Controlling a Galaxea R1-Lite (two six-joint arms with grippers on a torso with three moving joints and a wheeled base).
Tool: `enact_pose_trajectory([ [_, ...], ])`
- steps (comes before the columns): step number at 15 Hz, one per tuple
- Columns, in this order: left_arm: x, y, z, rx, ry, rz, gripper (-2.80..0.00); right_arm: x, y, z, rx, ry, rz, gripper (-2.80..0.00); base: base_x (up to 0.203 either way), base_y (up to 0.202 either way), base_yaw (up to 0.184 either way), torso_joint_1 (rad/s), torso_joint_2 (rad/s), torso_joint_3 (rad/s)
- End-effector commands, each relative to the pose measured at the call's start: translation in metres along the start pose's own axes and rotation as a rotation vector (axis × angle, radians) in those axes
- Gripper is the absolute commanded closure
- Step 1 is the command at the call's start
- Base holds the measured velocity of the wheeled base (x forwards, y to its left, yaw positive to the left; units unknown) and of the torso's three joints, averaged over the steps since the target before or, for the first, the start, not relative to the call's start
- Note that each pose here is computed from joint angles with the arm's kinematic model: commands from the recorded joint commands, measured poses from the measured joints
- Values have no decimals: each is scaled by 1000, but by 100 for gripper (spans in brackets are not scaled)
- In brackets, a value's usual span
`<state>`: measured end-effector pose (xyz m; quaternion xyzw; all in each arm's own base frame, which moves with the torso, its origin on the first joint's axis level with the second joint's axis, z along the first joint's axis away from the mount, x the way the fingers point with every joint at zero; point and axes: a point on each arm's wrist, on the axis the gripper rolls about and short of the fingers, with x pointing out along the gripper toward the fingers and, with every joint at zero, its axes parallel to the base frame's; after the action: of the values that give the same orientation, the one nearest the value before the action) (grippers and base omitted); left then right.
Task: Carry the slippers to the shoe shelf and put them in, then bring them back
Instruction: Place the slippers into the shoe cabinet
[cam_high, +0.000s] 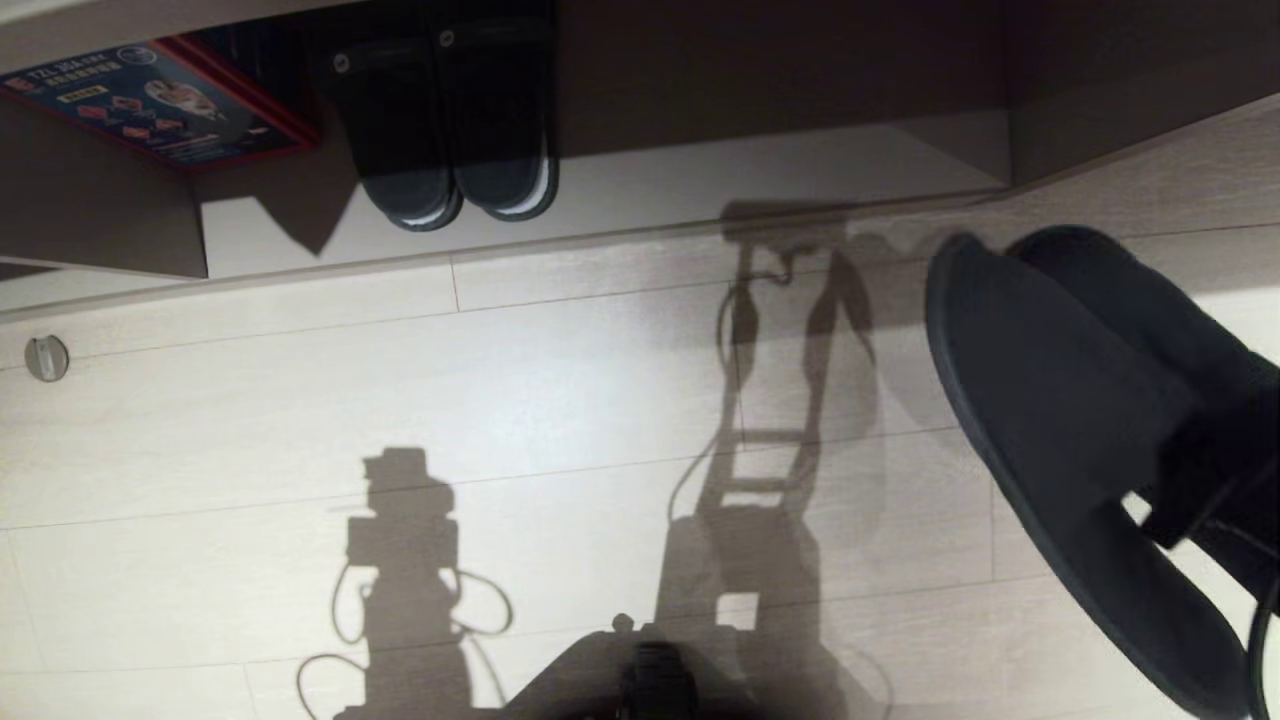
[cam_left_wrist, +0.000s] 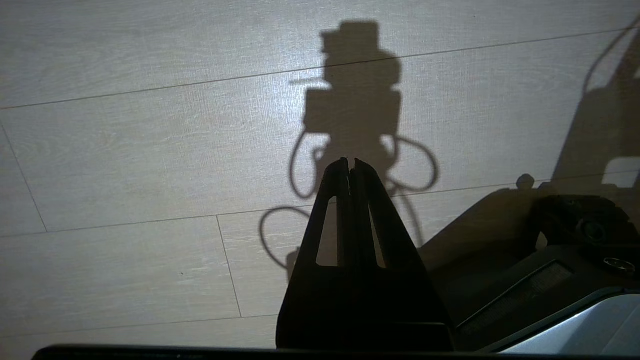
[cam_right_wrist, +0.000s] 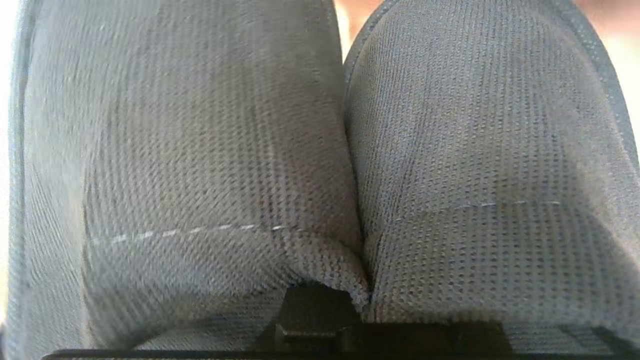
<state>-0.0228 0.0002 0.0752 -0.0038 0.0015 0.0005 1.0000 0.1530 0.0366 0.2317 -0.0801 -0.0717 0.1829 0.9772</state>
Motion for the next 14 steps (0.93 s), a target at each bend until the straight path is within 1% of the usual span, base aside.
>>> enact_pose_trajectory([
  [1, 0, 0, 0, 0, 0, 0, 0, 42, -2, 1, -5, -2, 25, 0, 0, 0, 0, 0, 0, 0],
  [4, 0, 0, 0, 2, 0, 0, 0, 70, -10, 27, -27, -154, -59, 0, 0, 0, 0, 0, 0, 0],
  [6, 0, 0, 0, 2, 0, 0, 0, 91, -12, 25, -13, -200, -93, 0, 0, 0, 0, 0, 0, 0],
  [9, 0, 0, 0, 2, 0, 0, 0, 123, -17, 22, 15, -297, -135, 0, 0, 0, 0, 0, 0, 0],
  [10, 0, 0, 0, 2, 0, 0, 0, 134, -19, 27, 24, -349, -144, 0, 0, 0, 0, 0, 0, 0],
  [11, 0, 0, 0, 2, 0, 0, 0, 138, -21, 29, 33, -381, -149, 0, 0, 0, 0, 0, 0, 0],
  [13, 0, 0, 0, 2, 0, 0, 0, 140, -22, 29, 35, -383, -150, 0, 0, 0, 0, 0, 0, 0],
  [14, 0, 0, 0, 2, 0, 0, 0, 149, -24, 31, 37, -400, -152, 0, 0, 0, 0, 0, 0, 0],
])
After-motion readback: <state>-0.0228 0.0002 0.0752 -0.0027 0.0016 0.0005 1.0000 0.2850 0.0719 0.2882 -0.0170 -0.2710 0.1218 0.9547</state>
